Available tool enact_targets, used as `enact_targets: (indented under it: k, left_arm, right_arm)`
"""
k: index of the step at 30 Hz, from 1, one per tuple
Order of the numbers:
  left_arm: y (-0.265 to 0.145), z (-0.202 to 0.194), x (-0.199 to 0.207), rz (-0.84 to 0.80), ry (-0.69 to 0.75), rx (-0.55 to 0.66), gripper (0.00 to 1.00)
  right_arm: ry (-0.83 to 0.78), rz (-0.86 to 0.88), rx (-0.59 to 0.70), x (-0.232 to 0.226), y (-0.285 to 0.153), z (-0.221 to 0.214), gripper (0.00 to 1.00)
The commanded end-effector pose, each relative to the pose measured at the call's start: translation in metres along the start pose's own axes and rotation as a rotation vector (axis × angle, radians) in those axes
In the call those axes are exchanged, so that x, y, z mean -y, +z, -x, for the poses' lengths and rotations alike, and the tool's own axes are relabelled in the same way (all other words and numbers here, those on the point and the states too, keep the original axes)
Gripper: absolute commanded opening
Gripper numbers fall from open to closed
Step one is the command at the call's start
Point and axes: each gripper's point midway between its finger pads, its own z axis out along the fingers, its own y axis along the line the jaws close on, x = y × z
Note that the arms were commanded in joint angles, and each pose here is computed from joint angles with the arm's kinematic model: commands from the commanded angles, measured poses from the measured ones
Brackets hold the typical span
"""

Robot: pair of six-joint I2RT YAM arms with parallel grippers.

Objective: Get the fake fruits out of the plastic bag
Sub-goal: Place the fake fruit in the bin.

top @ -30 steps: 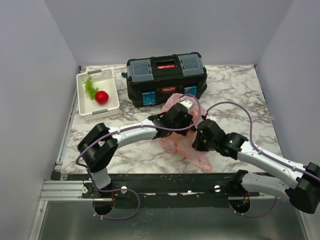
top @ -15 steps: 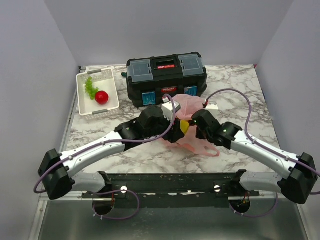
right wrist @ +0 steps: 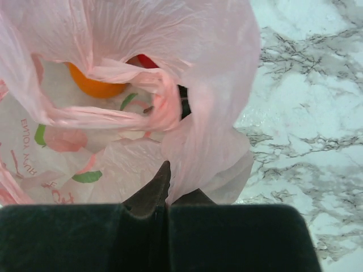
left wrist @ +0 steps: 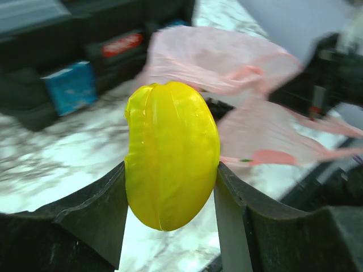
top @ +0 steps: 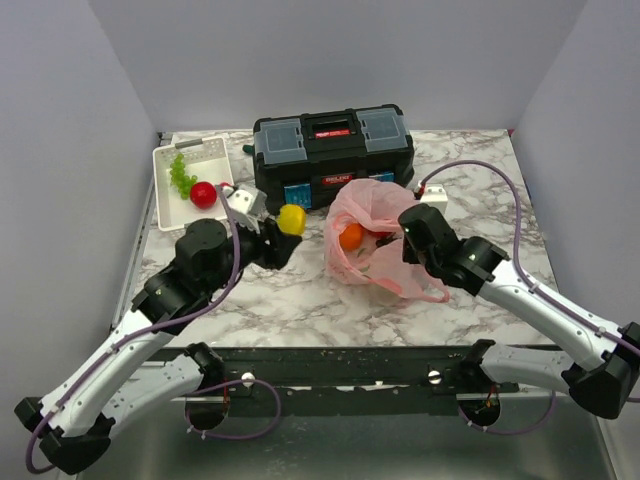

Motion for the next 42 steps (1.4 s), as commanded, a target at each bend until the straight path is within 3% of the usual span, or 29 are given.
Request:
enact_targets:
  k: [1, 9, 20, 23, 29, 33, 36, 42]
  left_arm:
    - [-0.010, -0.006, -0.078, 0.335, 0.023, -0.025, 0.24]
    - [-0.007, 0.008, -0.157, 0.605, -0.154, -0.027, 0.24]
    - [0.028, 0.008, -0.262, 0.660, -0.764, 0.084, 0.25]
    - [0.037, -0.005, -0.293, 0.704, -0.883, 0.006, 0.24]
    - [0.047, -0.006, -0.339, 0.805, -0.914, -0.007, 0.27]
    - [0.064, -0.013, -0.361, 0.789, -0.931, -0.091, 0.27]
    - [0.072, -0.022, -0.366, 0.769, -0.940, -0.154, 0.28]
    - [0.068, -0.042, -0.378, 0.796, -0.962, -0.161, 0.33]
  right_arm:
    - [-0.020, -0.014, 0.027, 0.014, -0.013, 0.005, 0.01]
    - [-0.002, 0.004, -0.023, 0.015, -0.008, -0.022, 0.01]
    - [0.057, 0.051, 0.064, 0.021, -0.025, -0.010, 0.01]
    - [0.076, 0.063, 0.101, 0.025, -0.032, -0.004, 0.01]
    - [0.091, 0.076, 0.126, 0.027, -0.038, 0.000, 0.01]
    - [0.084, 0.073, 0.121, 0.026, -0.036, -0.001, 0.01]
    - [0.078, 0.072, 0.113, 0.025, -0.034, -0.003, 0.01]
    - [0.070, 0.055, 0.107, 0.026, -0.030, -0.004, 0.01]
